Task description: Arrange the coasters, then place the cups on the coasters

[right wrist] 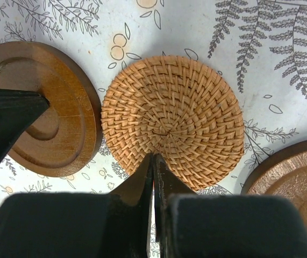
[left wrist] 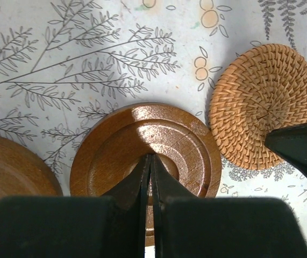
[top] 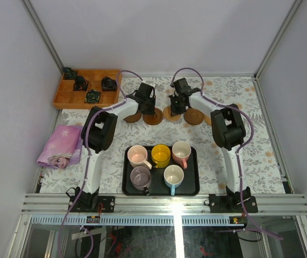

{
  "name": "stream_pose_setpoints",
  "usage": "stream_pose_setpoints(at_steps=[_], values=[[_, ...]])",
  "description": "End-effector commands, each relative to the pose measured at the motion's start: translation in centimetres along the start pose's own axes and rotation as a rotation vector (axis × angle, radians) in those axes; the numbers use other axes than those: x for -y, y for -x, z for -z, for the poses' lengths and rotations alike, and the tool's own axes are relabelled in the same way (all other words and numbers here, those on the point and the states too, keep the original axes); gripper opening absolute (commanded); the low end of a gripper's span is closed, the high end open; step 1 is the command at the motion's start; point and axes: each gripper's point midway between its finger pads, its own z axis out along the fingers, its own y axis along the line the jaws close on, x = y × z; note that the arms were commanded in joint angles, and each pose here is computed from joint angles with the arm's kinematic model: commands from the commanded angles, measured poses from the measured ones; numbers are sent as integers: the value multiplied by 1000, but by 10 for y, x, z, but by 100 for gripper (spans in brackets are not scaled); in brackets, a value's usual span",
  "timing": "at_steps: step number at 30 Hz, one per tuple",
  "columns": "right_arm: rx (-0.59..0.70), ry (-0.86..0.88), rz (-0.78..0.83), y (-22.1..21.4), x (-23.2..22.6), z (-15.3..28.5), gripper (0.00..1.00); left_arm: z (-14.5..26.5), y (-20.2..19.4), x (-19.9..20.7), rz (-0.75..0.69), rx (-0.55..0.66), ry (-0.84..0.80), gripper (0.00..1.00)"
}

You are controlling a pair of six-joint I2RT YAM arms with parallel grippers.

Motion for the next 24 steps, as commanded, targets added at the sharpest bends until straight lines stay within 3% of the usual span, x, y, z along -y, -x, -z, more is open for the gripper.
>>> stream_pose_setpoints(at_steps=[1,24], values=[[-14,-41,7,1,4,-3,0,-13,-31,-35,11,-108,78,0],[-28,-6,13,-3,-5,2,0,-12,-37,-63,48,-112,140,0]])
